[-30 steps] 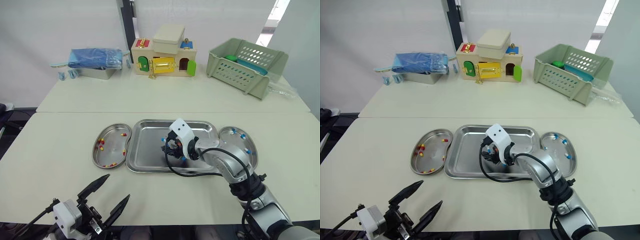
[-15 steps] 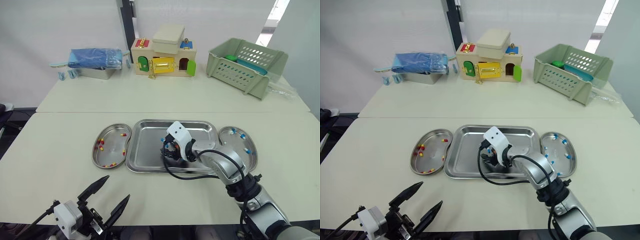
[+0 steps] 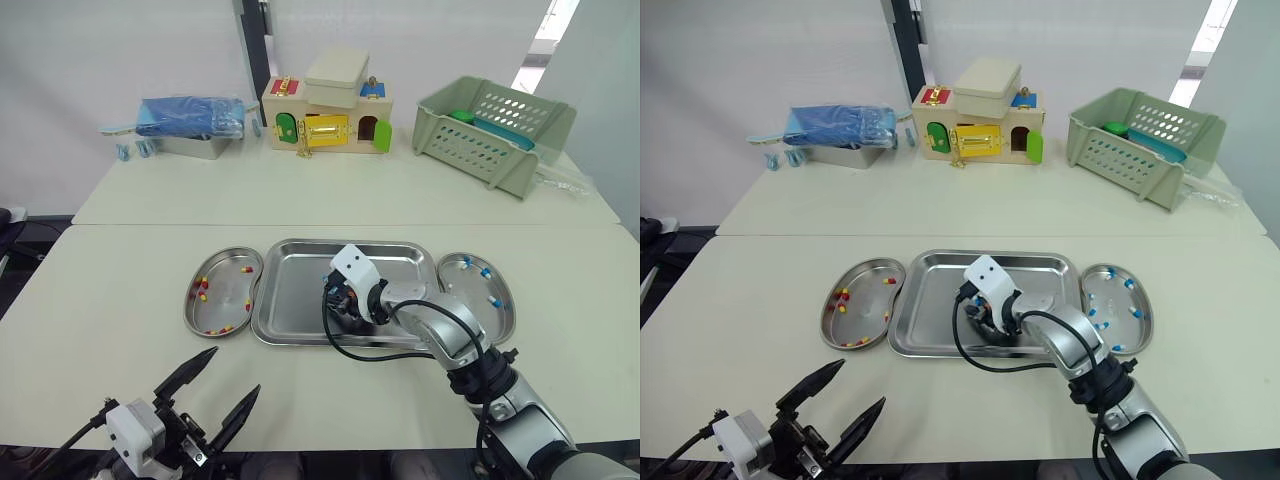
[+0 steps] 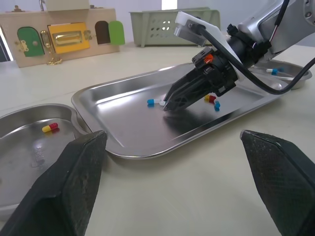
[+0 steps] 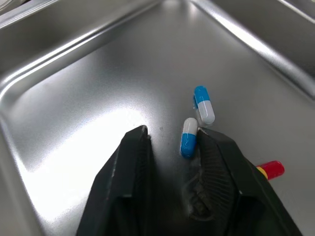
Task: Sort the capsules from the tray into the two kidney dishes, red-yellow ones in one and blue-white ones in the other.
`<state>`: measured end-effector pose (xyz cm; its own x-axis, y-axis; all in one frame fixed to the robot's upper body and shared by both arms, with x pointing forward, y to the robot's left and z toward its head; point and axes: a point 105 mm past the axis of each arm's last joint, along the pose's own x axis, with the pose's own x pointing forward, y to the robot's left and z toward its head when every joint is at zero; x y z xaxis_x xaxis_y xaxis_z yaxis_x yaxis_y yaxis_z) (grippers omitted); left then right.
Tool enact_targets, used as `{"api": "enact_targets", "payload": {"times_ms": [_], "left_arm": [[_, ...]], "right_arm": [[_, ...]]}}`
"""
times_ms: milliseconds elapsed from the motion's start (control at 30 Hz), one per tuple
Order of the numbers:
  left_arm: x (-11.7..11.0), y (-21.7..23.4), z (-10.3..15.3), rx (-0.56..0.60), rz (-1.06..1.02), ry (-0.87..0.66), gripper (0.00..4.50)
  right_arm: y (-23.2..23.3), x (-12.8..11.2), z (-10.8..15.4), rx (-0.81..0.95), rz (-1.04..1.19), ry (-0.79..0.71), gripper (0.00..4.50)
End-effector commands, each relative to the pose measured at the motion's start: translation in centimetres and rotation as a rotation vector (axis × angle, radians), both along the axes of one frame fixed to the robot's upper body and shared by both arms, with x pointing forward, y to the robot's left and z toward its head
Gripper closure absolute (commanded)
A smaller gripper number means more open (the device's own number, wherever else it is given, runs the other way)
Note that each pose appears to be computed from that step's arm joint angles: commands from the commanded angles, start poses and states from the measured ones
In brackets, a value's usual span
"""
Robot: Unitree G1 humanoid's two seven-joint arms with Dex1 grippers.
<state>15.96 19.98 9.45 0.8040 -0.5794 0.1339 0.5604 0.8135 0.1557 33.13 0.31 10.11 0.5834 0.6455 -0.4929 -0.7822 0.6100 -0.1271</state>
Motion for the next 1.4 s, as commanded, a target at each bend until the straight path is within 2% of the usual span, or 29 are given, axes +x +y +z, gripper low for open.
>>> {"api": "enact_targets", "payload": {"times_ms": [33, 367, 500, 800, 900, 967, 1033, 1100, 1267, 1400], "left_arm": [[-0.2, -0.4, 0.5, 0.003, -0.014, -0.014, 0.0], [-0.2, -0.4, 0.5, 0.005, -0.013, -0.006, 0.0], [-0.1, -0.3, 0.5, 0.007, -0.012, -0.006, 0.0], [-0.1, -0.3, 0.6, 0.006, -0.012, -0.002, 0.0], [-0.1, -0.3, 0.6, 0.007, -0.014, -0.001, 0.0], [-0.1, -0.3, 0.7, 0.008, -0.018, -0.001, 0.0], [-0.1, -0.5, 0.8, 0.01, -0.037, 0.0, 0.0], [-0.2, -0.7, 0.8, 0.015, -0.062, 0.0, 0.0], [-0.2, -1.4, 1.1, 0.036, -0.157, -0.002, 0.0], [-0.3, -2.1, 1.1, 0.067, -0.271, -0.002, 0.0]], "right_arm": [[0.1, -0.1, -0.6, -0.006, 0.003, 0.013, 3.39], [0.0, -0.5, -0.9, -0.011, 0.017, 0.018, 3.39], [0.0, -0.7, -0.9, -0.013, 0.024, 0.016, 4.07], [0.1, -0.6, -0.9, -0.016, 0.031, 0.009, 4.07], [0.4, -0.9, -0.2, 0.029, 0.05, 0.003, 4.07], [0.3, -1.4, 1.6, 0.104, 0.092, -0.001, 4.07], [-0.6, -2.2, 4.3, 0.18, 0.153, -0.03, 4.07], [-1.9, -3.0, 5.5, 0.204, 0.189, -0.039, 4.07], [-6.6, -4.8, 7.2, 0.223, 0.22, -0.055, 4.07], [-13.0, -5.1, 7.0, 0.14, 0.112, -0.065, 4.07]]}}
